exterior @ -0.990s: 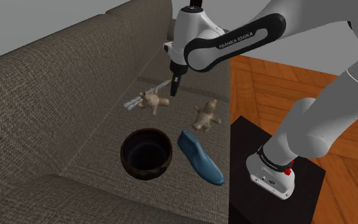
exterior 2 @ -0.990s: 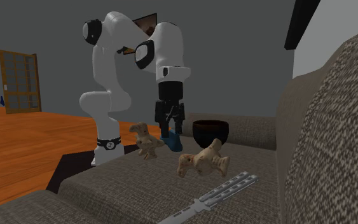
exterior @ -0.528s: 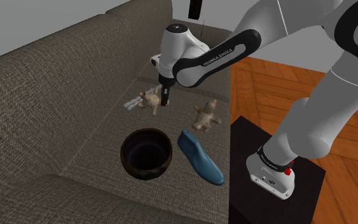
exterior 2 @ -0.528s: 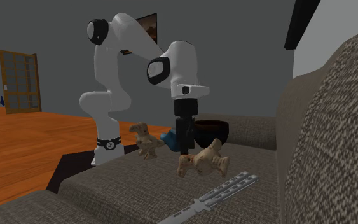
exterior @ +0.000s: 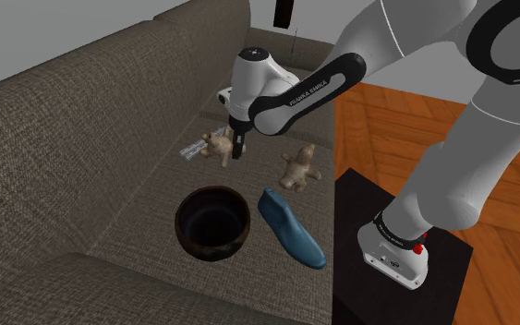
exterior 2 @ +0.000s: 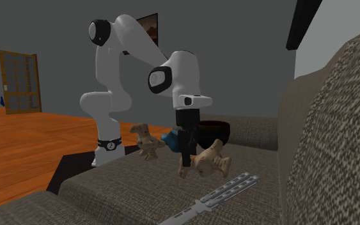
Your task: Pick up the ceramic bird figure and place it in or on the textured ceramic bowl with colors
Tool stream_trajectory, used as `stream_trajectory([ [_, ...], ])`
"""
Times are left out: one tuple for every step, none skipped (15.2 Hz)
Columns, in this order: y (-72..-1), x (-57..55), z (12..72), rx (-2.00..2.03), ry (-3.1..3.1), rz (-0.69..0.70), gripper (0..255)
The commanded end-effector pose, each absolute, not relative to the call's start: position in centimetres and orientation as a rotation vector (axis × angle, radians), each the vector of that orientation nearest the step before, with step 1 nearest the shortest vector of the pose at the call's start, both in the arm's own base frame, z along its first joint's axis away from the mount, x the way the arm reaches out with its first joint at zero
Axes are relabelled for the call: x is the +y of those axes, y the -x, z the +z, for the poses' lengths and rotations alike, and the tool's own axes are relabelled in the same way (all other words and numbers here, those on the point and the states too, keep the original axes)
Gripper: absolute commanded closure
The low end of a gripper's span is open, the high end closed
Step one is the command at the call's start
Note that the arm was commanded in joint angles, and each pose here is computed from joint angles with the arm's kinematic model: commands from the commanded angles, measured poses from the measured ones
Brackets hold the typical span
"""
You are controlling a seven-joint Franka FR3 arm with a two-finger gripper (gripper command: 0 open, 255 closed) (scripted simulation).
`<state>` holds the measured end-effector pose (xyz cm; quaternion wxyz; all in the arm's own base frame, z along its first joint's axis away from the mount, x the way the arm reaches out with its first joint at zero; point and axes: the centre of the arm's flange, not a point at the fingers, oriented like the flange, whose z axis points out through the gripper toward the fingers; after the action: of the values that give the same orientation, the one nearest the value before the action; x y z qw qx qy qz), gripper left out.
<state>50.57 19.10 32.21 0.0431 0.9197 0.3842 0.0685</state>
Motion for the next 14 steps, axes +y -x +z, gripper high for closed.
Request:
stream_trajectory([
  [-50.57, 19.09, 32.16, 1.175, -2.813, 0.21, 0],
  [-50.57, 19.09, 32.16, 1.175, -2.813, 0.21, 0],
  [-50.57, 19.09, 32.16, 1.175, -2.813, 0.21, 0],
  [-50.57, 19.09, 32.17, 1.175, -2.813, 0.21, 0],
  [-50.57, 19.09, 32.17, 1.175, -2.813, 0.21, 255],
  [-50.57, 19.09, 32.17, 1.175, -2.813, 0.21, 255],
  [-50.57, 19.09, 32.17, 1.175, -2.813, 0.21, 255],
  [-50.57, 19.09, 32.16, 1.175, -2.813, 0.21, 255],
  [-50.57, 19.09, 32.16, 1.175, -2.813, 0.21, 255],
  [-50.56, 19.09, 32.15, 1.175, -2.813, 0.21, 255],
  [-50.57, 19.09, 32.15, 1.175, -2.813, 0.21, 255],
  [-50.57, 19.08, 32.15, 1.175, -2.813, 0.21, 255],
  [-50.57, 19.08, 32.15, 1.175, -2.813, 0.21, 255],
  [-50.57, 19.09, 32.16, 1.175, -2.813, 0.21, 255],
])
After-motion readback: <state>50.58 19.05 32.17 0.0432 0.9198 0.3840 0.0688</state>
